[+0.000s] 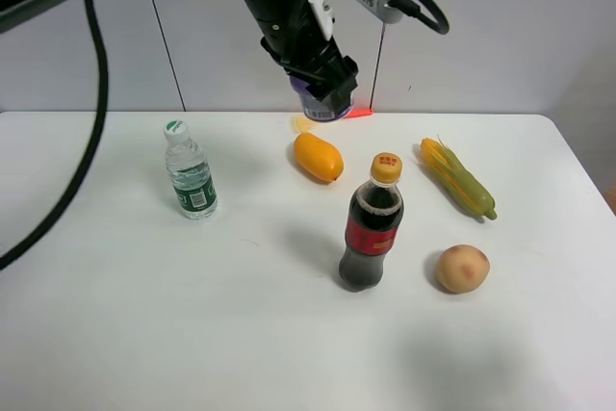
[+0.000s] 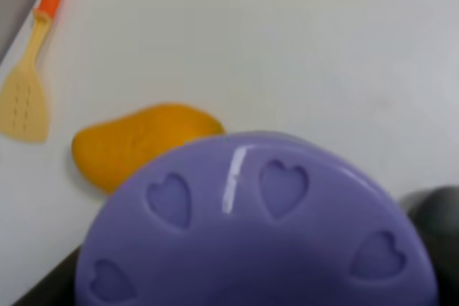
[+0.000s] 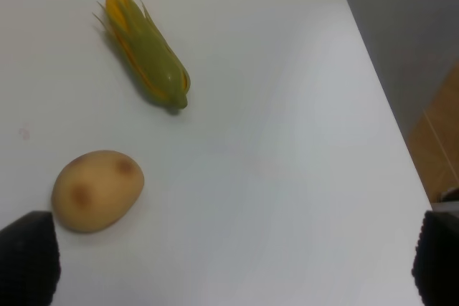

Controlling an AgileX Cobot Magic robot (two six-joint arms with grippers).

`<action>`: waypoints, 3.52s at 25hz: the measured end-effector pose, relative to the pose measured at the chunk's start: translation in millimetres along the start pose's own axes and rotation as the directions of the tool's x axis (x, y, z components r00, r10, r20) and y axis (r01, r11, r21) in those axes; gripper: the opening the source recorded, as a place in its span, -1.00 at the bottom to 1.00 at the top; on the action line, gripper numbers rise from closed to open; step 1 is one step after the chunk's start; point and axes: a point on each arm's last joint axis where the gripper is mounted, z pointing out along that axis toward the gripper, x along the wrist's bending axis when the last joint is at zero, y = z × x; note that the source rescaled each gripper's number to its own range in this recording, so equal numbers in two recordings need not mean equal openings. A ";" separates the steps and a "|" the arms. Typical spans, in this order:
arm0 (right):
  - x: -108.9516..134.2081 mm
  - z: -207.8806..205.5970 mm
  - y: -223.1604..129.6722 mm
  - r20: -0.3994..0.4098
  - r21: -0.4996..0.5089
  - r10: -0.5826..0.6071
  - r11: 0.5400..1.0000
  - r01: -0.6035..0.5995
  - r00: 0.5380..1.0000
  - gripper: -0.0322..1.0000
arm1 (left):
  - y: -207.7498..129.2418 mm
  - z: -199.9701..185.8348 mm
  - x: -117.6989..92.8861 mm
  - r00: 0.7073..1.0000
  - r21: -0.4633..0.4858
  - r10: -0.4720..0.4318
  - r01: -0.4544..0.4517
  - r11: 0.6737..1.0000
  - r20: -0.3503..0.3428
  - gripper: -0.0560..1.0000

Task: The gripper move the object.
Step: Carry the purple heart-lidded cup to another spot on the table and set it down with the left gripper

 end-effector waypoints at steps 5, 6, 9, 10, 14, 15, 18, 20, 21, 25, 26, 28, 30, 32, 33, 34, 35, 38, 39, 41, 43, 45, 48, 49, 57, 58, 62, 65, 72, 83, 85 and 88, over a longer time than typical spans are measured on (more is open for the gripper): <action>0.0 0.0 0.0 0.000 0.000 0.000 1.000 0.000 1.000 1.00 | 20.9 18.7 -18.3 0.999 -0.030 0.040 -0.039 0.999 0.020 -0.84; 0.0 0.0 0.0 0.000 0.000 0.000 1.000 0.000 1.000 1.00 | 23.8 23.7 -22.8 0.998 -0.033 0.048 -0.047 0.998 0.027 -0.84; 0.0 0.0 0.0 0.000 0.000 0.000 1.000 0.000 1.000 1.00 | 27.9 40.0 -33.4 0.997 -0.030 0.064 -0.062 0.998 0.046 -0.84; 0.0 0.0 0.0 0.000 0.000 0.000 1.000 0.000 1.000 1.00 | 28.4 46.0 -36.5 0.996 -0.027 0.068 -0.066 0.997 0.052 -0.84; 0.0 0.0 0.0 0.000 0.000 0.000 1.000 0.000 1.000 1.00 | 25.4 66.7 -42.0 0.995 -0.001 0.074 -0.074 0.997 0.065 -0.84; 0.0 0.0 0.0 0.000 0.000 0.000 1.000 0.000 1.000 1.00 | 24.2 71.5 -42.6 0.995 0.007 0.076 -0.076 0.997 0.065 -0.84; 0.0 0.0 0.0 0.000 0.000 0.000 1.000 0.000 1.000 1.00 | 22.6 84.7 -44.8 0.995 0.007 0.078 -0.079 0.997 0.065 -0.84; 0.0 0.0 0.0 0.000 0.000 0.000 1.000 0.000 1.000 1.00 | 21.3 94.2 -45.7 0.995 0.004 0.078 -0.079 0.997 0.064 -0.84; 0.0 0.0 0.0 0.000 0.000 0.000 1.000 0.000 1.000 1.00 | 20.7 98.4 -46.3 0.995 0.003 0.077 -0.078 0.997 0.064 -0.84; 0.0 0.0 0.0 0.000 0.000 0.000 1.000 0.000 1.000 1.00 | 14.0 117.4 -47.9 0.997 0.033 0.028 -0.031 0.999 0.071 -0.84; 0.0 0.0 0.0 0.000 0.000 0.000 1.000 0.000 1.000 1.00 | 11.3 124.2 -48.6 0.997 0.046 0.003 -0.006 0.999 0.073 -0.84; 0.0 0.0 0.0 0.000 0.000 0.000 1.000 0.000 1.000 1.00 | 5.9 137.7 -49.8 0.995 0.070 -0.061 0.056 0.996 0.073 -0.84; 0.0 0.0 0.0 0.000 0.000 0.000 1.000 0.000 1.000 1.00 | 1.2 149.3 -50.7 0.987 0.090 -0.143 0.137 0.987 0.067 -0.84; 0.0 0.0 0.0 0.000 0.000 0.000 1.000 0.000 1.000 1.00 | -2.2 158.9 -50.6 0.978 0.096 -0.202 0.196 0.976 0.052 -0.84; 0.0 0.0 0.0 0.000 0.000 0.000 1.000 0.000 1.000 1.00 | -3.8 163.1 -50.2 0.974 0.098 -0.224 0.219 0.971 0.041 -0.84; 0.0 0.0 0.0 0.000 0.000 0.000 1.000 0.000 1.000 1.00 | -5.6 167.2 -49.8 0.969 0.101 -0.243 0.239 0.966 0.030 -0.84; 0.0 0.0 0.0 0.000 0.000 0.000 1.000 0.000 1.000 1.00 | -7.9 171.6 -49.6 0.966 0.109 -0.257 0.253 0.961 0.020 -0.84; 0.0 0.0 0.0 0.000 0.000 0.000 1.000 0.000 1.000 1.00 | -14.9 183.3 -49.2 0.954 0.131 -0.299 0.297 0.946 -0.008 -0.84; 0.0 0.0 0.0 0.000 0.000 0.000 1.000 0.000 1.000 1.00 | -16.1 185.6 -48.7 0.953 0.132 -0.304 0.303 0.944 -0.017 -0.84; 0.0 0.0 0.0 0.000 0.000 0.000 1.000 0.000 1.000 1.00 | -18.3 191.3 -48.8 0.949 0.130 -0.314 0.314 0.940 -0.023 -0.84; 0.0 0.0 0.0 0.000 0.000 0.000 1.000 0.000 1.000 1.00 | -18.2 194.1 -49.7 0.951 0.119 -0.308 0.309 0.943 -0.031 -0.84; 0.0 0.0 0.0 0.000 0.000 0.000 1.000 0.000 1.000 1.00 | -17.0 194.5 -51.1 0.955 0.107 -0.294 0.296 0.949 -0.039 -0.84; 0.0 0.0 0.0 0.000 0.000 0.000 1.000 0.000 1.000 1.00 | -13.5 194.6 -56.5 0.967 0.083 -0.251 0.254 0.964 -0.040 -0.84; 0.0 0.0 0.0 0.000 0.000 0.000 1.000 0.000 1.000 1.00 | -12.7 194.6 -58.8 0.972 0.081 -0.232 0.234 0.969 -0.036 -0.84; 0.0 0.0 0.0 0.000 0.000 0.000 1.000 0.000 1.000 1.00 | -11.1 196.2 -69.6 1.000 0.079 0.001 -0.002 0.997 0.008 -0.84; 0.0 0.0 0.0 0.000 0.000 0.000 1.000 0.000 1.000 1.00 | -11.6 197.2 -70.1 1.000 0.081 0.019 -0.020 0.997 0.014 -0.84; 0.0 0.0 0.0 0.000 0.000 0.000 1.000 0.000 1.000 1.00 | -13.2 200.1 -71.9 0.999 0.083 0.030 -0.033 0.996 0.032 -0.84; 0.0 0.0 0.0 0.000 0.000 0.000 1.000 0.000 1.000 1.00 | -14.2 202.7 -73.5 0.999 0.081 0.023 -0.027 0.996 0.045 -0.84; 0.0 0.0 0.0 0.000 0.000 0.000 1.000 0.000 1.000 1.00 | -24.0 219.2 -77.0 0.998 0.108 0.013 -0.020 0.994 0.063 -0.84; 0.0 0.0 0.0 0.000 0.000 0.000 1.000 0.000 1.000 1.00 | -15.2 222.3 -77.2 0.998 -0.001 -0.012 0.012 1.000 0.060 0.40; 0.0 0.0 0.0 0.000 0.000 0.000 1.000 0.000 1.000 1.00 | -11.9 222.2 -78.2 0.996 -0.035 -0.047 0.049 0.998 0.073 0.79; 0.0 0.0 0.0 0.000 0.000 0.000 1.000 0.000 1.000 1.00 | -10.7 220.6 -78.6 0.994 -0.037 -0.079 0.082 0.996 0.081 0.95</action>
